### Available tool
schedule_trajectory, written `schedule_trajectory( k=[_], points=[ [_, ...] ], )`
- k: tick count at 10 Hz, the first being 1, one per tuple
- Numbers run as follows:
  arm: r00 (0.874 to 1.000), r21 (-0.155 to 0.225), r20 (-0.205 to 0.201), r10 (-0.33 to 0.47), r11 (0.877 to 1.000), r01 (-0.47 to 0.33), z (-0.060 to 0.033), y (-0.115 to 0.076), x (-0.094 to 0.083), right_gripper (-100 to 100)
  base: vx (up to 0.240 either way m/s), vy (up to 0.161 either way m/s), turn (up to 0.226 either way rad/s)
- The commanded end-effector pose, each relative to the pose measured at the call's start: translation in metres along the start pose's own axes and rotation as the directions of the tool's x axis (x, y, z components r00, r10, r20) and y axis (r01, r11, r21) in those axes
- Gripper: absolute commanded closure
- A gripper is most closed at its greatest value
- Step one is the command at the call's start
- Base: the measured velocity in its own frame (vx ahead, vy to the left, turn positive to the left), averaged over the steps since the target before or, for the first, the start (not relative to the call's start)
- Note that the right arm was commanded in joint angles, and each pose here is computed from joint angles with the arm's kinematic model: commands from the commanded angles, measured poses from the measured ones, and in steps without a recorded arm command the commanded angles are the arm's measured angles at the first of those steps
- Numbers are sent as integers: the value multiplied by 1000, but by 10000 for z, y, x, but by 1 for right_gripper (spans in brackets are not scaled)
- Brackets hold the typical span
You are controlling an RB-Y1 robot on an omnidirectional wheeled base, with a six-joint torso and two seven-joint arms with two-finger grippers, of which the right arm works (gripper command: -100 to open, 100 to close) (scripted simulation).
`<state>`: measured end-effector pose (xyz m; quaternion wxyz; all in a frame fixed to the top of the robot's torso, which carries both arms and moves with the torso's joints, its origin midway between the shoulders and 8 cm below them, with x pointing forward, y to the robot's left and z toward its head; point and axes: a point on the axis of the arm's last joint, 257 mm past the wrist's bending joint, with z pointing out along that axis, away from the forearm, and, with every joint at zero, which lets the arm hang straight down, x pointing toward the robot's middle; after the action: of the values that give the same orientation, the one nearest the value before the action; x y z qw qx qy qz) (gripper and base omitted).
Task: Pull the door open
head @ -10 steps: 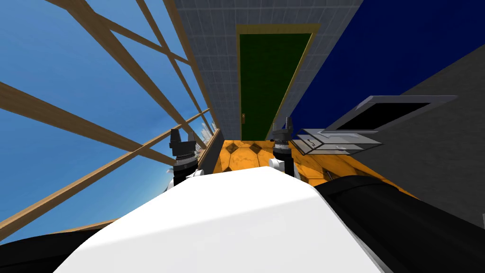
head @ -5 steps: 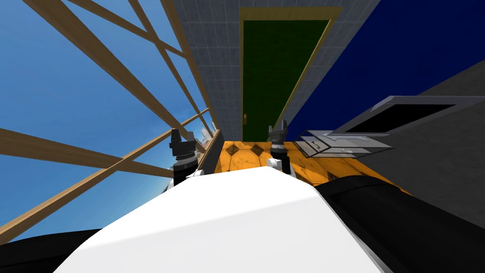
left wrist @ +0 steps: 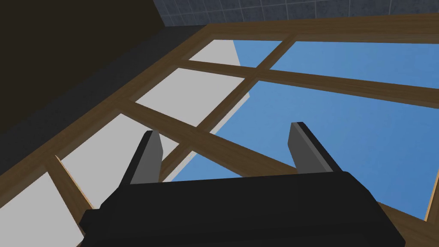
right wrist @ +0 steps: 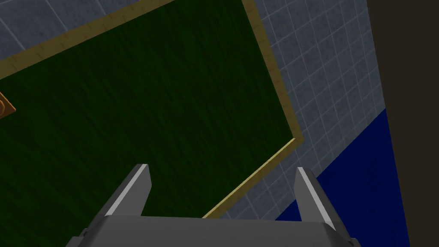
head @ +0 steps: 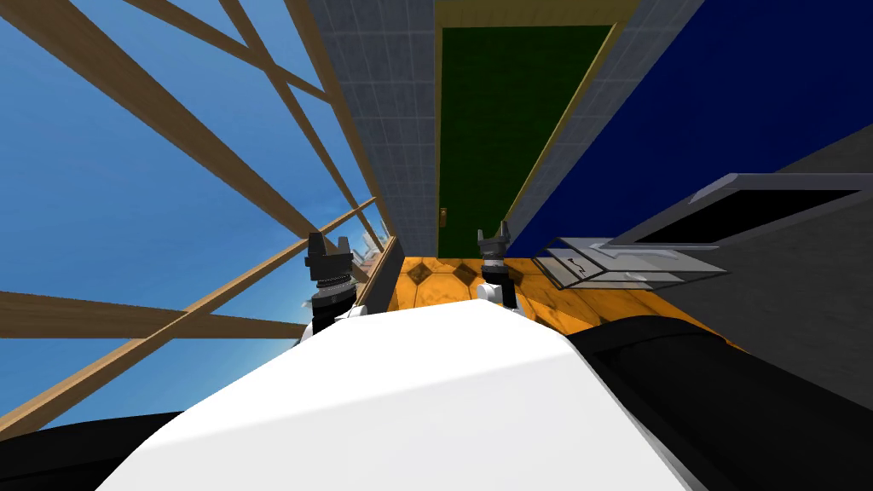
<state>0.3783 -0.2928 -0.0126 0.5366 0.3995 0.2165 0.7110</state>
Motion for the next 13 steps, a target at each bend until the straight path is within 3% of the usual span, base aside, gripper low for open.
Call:
schedule_trajectory(
  k=[1,4,9,13],
  points=[
    [998,19,10,54,998,-54,-17,-114,-28,-100,150,17,6],
    [988,51,36,153,987,-155,-41,-329,-91,-100,127,32,7],
    [950,95,90,299,947,-307,-97,-674,-187,-100,116,25,6],
    [911,117,135,390,906,-406,-147,-911,-252,-100,105,15,4]
  ],
)
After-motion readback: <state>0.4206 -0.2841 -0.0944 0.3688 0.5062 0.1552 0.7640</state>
